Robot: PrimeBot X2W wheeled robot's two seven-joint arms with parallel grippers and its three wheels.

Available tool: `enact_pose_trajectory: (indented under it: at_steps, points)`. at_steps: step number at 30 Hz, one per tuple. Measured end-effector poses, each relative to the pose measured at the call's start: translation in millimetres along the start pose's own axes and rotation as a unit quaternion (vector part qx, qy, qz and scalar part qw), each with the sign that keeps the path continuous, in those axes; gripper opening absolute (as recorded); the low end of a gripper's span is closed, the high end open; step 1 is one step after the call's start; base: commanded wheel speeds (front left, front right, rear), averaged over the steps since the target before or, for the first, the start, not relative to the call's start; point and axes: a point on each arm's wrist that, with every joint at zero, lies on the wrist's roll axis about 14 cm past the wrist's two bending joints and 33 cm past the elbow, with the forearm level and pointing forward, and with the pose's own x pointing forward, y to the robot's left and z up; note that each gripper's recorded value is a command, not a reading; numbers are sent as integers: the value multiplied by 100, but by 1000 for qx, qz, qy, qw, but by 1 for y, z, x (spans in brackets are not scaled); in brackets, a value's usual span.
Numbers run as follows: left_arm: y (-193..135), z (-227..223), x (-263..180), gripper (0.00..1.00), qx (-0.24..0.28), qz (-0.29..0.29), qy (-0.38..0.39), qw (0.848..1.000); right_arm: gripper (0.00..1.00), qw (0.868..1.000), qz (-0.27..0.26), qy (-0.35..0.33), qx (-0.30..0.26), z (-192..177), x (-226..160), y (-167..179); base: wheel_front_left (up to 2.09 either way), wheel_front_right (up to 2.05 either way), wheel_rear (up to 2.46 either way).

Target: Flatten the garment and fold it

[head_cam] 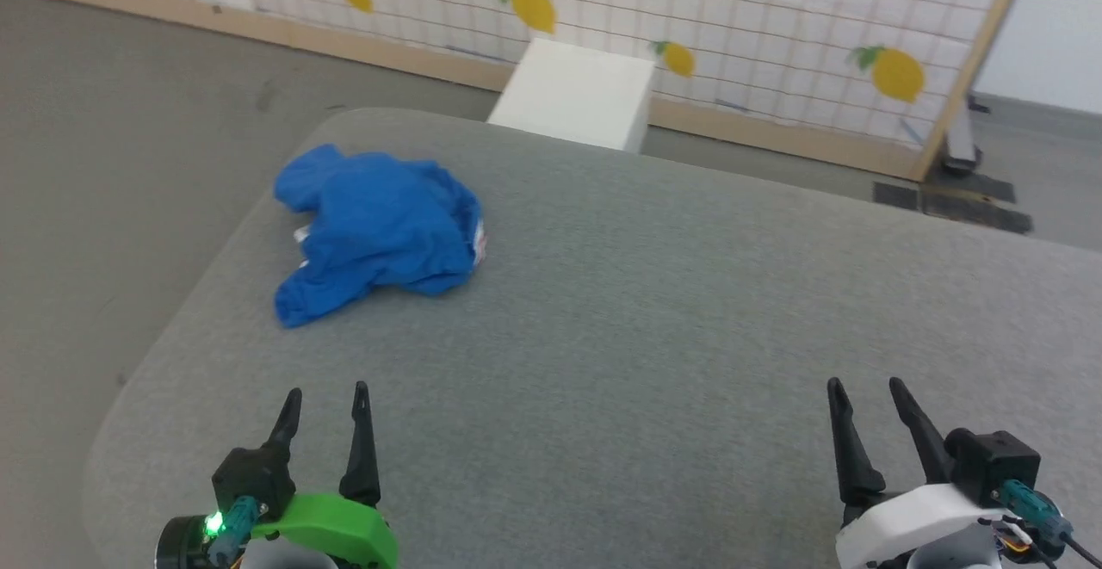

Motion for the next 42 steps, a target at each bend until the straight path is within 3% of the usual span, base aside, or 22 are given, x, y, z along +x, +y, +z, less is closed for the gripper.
enact_pose_trajectory:
  at_steps: [19,34,42]
  points:
    - [75,2,-59,100,-5,123,-13,992,100,992,124,31,11,-23,29,85,0,0,0]
    - [67,-2,-48,100,-2,106,-4,994,100,993,109,40,17,-31,27,73,0,0,0]
    - [66,36,2,100,16,65,-49,997,100,993,103,47,17,-38,31,68,0,0,0]
